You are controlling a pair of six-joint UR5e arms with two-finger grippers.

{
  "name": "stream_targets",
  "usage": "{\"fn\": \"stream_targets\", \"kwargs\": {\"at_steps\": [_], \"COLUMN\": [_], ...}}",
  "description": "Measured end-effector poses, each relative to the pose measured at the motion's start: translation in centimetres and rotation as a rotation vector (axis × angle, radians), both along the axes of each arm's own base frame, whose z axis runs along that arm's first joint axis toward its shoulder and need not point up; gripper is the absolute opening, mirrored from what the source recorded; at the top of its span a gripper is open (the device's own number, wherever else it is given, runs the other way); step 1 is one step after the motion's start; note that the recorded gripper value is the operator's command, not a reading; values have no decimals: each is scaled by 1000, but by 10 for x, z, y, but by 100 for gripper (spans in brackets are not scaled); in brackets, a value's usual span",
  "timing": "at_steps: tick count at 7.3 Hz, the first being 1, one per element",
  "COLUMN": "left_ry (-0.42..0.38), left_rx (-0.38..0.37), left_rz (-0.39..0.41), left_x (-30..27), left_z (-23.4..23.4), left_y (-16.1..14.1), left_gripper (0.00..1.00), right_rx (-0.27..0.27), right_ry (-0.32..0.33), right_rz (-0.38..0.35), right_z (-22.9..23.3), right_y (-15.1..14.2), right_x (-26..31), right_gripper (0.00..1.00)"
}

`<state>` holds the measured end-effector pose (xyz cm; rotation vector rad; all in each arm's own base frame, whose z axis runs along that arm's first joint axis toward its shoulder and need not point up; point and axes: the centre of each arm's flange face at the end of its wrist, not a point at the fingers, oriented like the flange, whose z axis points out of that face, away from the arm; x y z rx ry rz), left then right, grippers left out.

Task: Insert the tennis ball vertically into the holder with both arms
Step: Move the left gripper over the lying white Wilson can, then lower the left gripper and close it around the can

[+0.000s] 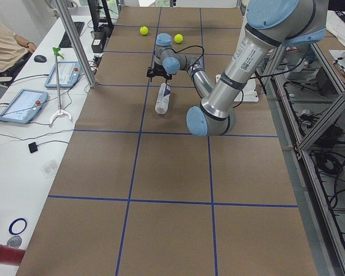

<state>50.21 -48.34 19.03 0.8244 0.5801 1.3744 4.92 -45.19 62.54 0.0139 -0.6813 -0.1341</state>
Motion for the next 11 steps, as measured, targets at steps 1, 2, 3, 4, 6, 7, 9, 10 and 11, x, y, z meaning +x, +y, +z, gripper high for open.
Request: {"fn": "stream_targets", "kwargs": {"at_steps": [1,2,3,4,6,7,9,10,11], "left_ry": [-33,-60,-78,-92,-102,-105,-120,-126,-133], "left_rx": [5,20,26,22,13,2,-20,-24,-28], "left_rz": [12,13,11,11,11,6,-2,-1,1], "left_x": [14,28,36,45,62,73,84,86,88], "left_z": [-6,-9,-8,-5,-11,-17,-15,-12,-8], "left_y": [12,22,28,29,23,18,12,12,12], "left_gripper": [100,100,100,99,100,100,100,100,100], "right_rx": [0,0,-1,0,0,0,-3,-4,-4], "right_ry": [0,0,0,0,0,0,0,0,0], "right_rz": [0,0,0,0,0,-1,-2,-2,-2], "right_z": [0,0,0,0,0,1,2,2,2], "right_y": [0,0,0,0,0,0,0,0,0], "right_x": [0,0,0,0,0,0,0,0,0], "right_gripper": [100,100,99,99,99,100,99,99,99]}}
